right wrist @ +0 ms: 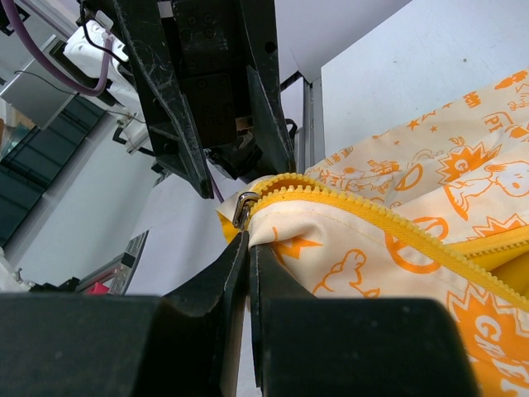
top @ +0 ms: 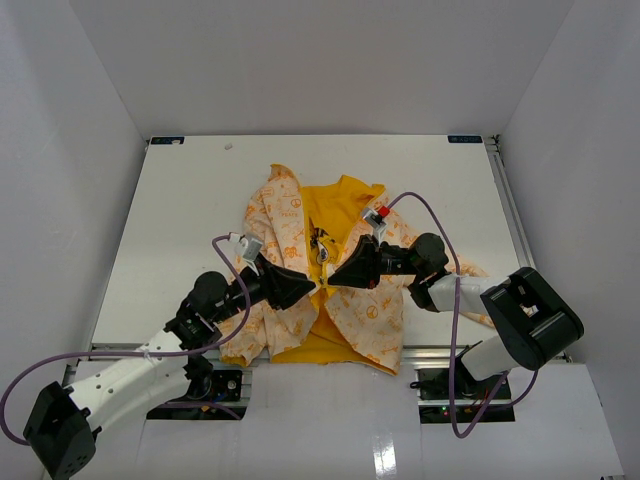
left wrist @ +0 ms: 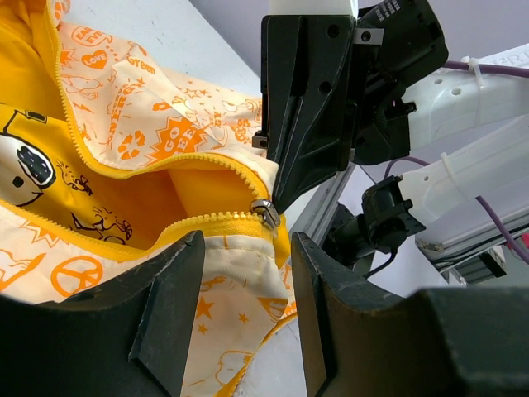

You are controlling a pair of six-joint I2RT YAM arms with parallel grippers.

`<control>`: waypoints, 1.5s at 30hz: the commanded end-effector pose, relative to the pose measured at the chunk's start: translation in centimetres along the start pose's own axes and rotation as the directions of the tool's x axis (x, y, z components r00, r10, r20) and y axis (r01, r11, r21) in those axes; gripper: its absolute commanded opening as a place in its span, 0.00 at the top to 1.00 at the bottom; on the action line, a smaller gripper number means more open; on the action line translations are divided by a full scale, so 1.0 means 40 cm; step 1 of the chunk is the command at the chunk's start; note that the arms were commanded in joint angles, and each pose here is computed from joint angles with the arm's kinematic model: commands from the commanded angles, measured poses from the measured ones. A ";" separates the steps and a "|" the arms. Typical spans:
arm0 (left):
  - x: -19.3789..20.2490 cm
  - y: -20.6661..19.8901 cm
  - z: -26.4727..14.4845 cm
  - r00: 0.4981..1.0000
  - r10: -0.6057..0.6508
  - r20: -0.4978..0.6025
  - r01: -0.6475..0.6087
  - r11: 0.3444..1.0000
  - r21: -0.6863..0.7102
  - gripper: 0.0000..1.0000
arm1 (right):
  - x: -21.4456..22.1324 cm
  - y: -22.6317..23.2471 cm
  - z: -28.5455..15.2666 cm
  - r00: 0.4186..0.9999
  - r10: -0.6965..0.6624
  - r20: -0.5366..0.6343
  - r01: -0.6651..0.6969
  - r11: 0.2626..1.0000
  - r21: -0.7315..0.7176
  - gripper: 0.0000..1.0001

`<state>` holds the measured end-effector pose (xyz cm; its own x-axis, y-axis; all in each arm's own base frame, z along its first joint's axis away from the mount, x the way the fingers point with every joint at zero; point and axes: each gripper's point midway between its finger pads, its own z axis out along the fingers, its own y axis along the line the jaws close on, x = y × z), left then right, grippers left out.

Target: Zip up the jacket

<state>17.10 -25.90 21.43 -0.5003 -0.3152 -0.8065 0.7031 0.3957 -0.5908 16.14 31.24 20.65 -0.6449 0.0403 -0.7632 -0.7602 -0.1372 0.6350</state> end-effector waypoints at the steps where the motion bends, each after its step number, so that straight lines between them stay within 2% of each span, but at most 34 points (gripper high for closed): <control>1: -0.018 -0.017 0.001 1.000 -0.012 0.015 0.011 1.000 0.014 0.44 | -0.123 0.148 -0.001 0.875 -0.434 0.214 0.469 0.871 -0.149 0.92; 7: -0.024 0.017 -0.013 1.000 0.024 0.007 -0.023 0.997 -0.080 0.43 | -0.122 0.148 -0.002 0.875 -0.435 0.211 0.469 0.871 -0.148 0.92; 10: -0.039 0.020 -0.017 0.996 -0.078 0.033 0.081 0.989 -0.127 0.36 | -0.123 0.147 -0.001 0.874 -0.437 0.212 0.471 0.870 -0.145 0.92; 12: -0.035 0.023 -0.014 0.991 -0.137 -0.013 0.132 0.975 -0.181 0.35 | -0.124 0.146 -0.001 0.874 -0.437 0.212 0.470 0.871 -0.142 0.92; 14: -0.029 0.008 -0.005 0.983 -0.178 -0.048 0.168 0.971 -0.172 0.35 | -0.124 0.144 -0.001 0.876 -0.434 0.211 0.466 0.873 -0.141 0.92; 21: -0.011 -0.015 0.017 0.954 -0.293 -0.065 0.284 0.951 -0.123 0.42 | -0.123 0.146 -0.001 0.876 -0.434 0.211 0.467 0.873 -0.141 0.92; 27: -0.011 -0.019 0.010 0.950 -0.305 -0.069 0.295 0.947 -0.130 0.47 | -0.121 0.141 -0.002 0.876 -0.435 0.207 0.466 0.874 -0.134 0.92; 33: 0.000 -0.015 0.000 0.947 -0.315 -0.066 0.305 0.943 -0.131 0.44 | -0.120 0.140 -0.001 0.877 -0.434 0.207 0.465 0.875 -0.134 0.92; 38: 0.010 -0.018 -0.007 0.940 -0.334 -0.072 0.324 0.938 -0.121 0.46 | -0.121 0.139 -0.002 0.878 -0.433 0.207 0.463 0.877 -0.132 0.92; 45: 0.009 0.001 -0.027 0.959 -0.276 -0.071 0.261 0.950 -0.172 0.44 | -0.123 0.140 -0.001 0.877 -0.434 0.206 0.464 0.876 -0.132 0.92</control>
<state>16.63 -25.77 20.92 -0.7316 -0.3624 -0.5774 0.4322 0.4084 -0.8040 16.33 31.27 20.70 -0.6148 0.0516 -0.7870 -0.7852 -0.1332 0.6047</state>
